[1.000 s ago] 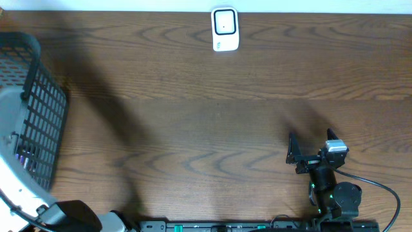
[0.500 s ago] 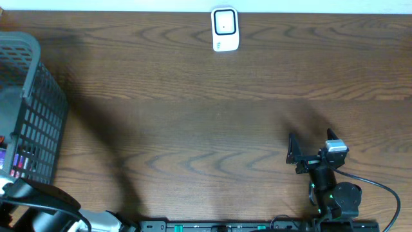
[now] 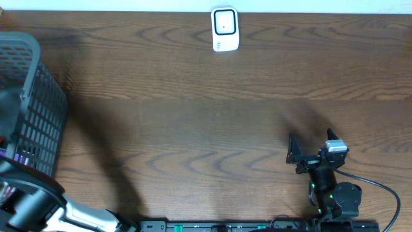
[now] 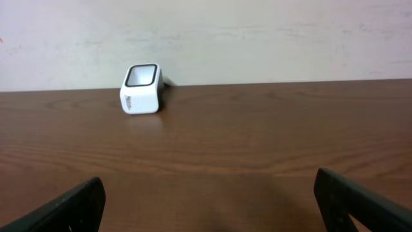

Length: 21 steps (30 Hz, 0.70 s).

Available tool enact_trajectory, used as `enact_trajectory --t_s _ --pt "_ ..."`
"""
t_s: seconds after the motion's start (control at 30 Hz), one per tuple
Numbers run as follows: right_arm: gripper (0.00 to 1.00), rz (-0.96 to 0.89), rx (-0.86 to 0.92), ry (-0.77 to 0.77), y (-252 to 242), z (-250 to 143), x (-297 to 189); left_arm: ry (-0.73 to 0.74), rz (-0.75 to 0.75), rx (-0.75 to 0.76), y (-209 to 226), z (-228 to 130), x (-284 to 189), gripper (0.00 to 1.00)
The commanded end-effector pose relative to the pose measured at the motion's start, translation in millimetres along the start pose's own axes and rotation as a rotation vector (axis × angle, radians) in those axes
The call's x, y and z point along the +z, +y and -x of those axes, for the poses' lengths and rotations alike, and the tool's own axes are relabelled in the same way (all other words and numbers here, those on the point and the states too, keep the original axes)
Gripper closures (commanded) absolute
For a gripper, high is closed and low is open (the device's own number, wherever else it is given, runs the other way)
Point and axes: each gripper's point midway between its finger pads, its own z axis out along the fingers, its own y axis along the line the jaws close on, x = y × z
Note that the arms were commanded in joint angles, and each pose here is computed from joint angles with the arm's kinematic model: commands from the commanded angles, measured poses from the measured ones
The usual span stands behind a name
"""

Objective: Scan the item barcode
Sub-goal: 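Move the left gripper into the grey basket toward the packages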

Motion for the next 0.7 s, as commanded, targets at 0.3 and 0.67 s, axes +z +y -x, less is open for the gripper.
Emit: enact_trajectory --t_s 0.3,0.67 --pt "0.01 0.004 -0.009 0.001 1.0 -0.7 -0.2 0.207 0.113 0.051 -8.4 -49.7 64.9 0.02" --pt "0.01 0.004 -0.009 0.001 1.0 -0.7 -0.2 0.331 0.031 0.053 -25.5 -79.3 78.0 0.42"
